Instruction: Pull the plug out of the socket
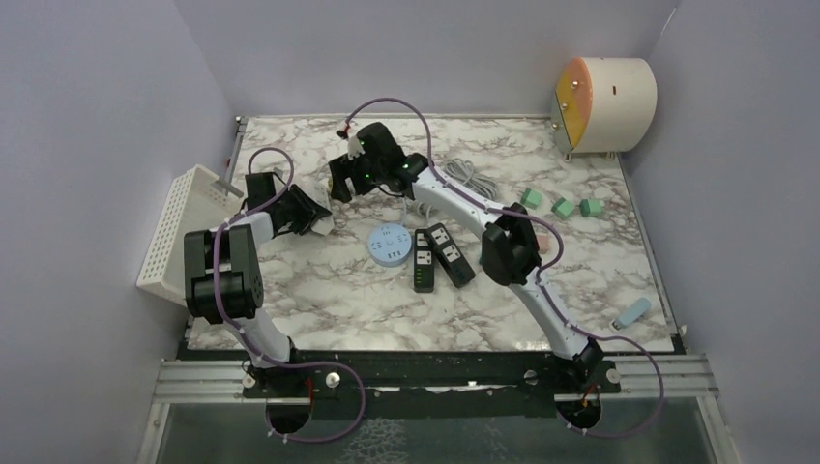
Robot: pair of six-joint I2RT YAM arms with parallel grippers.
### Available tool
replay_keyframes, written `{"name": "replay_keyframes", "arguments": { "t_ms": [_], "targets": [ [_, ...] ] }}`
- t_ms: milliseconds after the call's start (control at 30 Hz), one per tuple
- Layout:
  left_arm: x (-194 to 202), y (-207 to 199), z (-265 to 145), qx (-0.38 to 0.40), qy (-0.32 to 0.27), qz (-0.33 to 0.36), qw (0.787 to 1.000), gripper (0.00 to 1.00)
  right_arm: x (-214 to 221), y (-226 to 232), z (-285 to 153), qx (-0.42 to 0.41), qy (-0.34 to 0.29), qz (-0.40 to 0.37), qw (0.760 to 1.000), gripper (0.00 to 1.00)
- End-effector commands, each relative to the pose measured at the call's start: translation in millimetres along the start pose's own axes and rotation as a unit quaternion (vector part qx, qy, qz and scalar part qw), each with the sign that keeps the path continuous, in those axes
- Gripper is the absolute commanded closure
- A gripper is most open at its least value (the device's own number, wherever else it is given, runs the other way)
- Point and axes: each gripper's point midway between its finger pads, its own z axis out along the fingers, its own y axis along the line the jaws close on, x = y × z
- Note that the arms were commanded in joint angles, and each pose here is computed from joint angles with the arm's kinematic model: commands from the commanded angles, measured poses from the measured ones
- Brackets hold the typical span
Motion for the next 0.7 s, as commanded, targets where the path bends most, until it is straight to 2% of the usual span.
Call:
{"name": "replay_keyframes", "arguments": {
  "t_ms": [0, 167, 400, 533, 667],
  "targets": [
    [-7, -7, 12, 0.027, 0.008, -0.008, 1.0, 1.0, 0, -2, 22, -0.009, -0.02, -0.071, 0.997, 0.2],
    [-7, -7, 17, 0.033, 0.014, -0.014, 0.999, 1.0, 0, -14, 43, -0.004, -0.048, -0.128, 0.991, 0.16],
    [-3, -5, 16, 0.03, 0.018, -0.011, 0.999, 1.0, -27, -13, 61, -0.019, -0.137, -0.209, 0.968, 0.1],
    [3, -1, 16, 0.029, 0.023, -0.014, 0.999, 1.0, -28, -13, 72, -0.067, -0.15, -0.225, 0.96, 0.1],
    [7, 2, 16, 0.028, 0.027, -0.013, 0.999, 1.0, -9, -21, 77, -0.105, -0.13, -0.212, 0.963, 0.11]
  ]
}}
